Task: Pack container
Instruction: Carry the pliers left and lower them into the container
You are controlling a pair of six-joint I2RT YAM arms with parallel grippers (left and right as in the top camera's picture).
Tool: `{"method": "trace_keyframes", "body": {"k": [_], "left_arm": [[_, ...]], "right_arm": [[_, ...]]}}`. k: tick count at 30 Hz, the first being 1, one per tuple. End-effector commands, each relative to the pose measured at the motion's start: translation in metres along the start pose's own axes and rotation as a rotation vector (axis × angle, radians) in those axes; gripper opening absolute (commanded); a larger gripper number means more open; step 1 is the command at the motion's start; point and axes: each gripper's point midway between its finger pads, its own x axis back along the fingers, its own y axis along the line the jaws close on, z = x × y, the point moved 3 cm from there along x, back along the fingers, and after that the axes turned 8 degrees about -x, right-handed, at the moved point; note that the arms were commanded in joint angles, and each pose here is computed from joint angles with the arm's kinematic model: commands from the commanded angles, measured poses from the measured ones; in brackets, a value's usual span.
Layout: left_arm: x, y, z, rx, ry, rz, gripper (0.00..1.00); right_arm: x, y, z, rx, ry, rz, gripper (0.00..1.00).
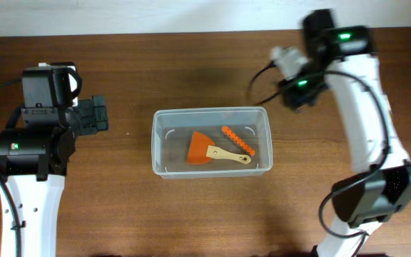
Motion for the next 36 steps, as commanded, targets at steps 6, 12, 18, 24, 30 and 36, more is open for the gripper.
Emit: {"method": "trace_keyframes", "body": {"k": [6, 12, 18, 24, 30, 36], "left_arm": [[0.006, 0.004, -0.005, 0.015, -0.022, -0.016, 0.99], [0.006, 0.004, -0.005, 0.015, -0.022, -0.016, 0.99], [0.006, 0.004, -0.005, 0.015, -0.022, -0.016, 0.99], [0.006, 0.004, -0.005, 0.015, -0.022, -0.016, 0.99], [0.006, 0.004, -0.005, 0.015, -0.022, -0.016, 0.99], [0.006, 0.004, -0.005, 0.015, -0.022, -0.016, 0.99]], "right_arm": [[-0.007, 0.090, -0.008, 0.357, 0.025, -0.059, 0.13], [-0.024, 0.117, 0.002, 0.426, 0.082, -0.084, 0.13], [-0.057, 0.121, 0.014, 0.437, 0.144, -0.099, 0.13], [-0.084, 0.119, 0.024, 0.432, 0.179, -0.108, 0.13], [-0.111, 0.117, 0.029, 0.432, 0.177, -0.109, 0.13], [-0.128, 0.115, 0.035, 0.431, 0.180, -0.109, 0.14]]}}
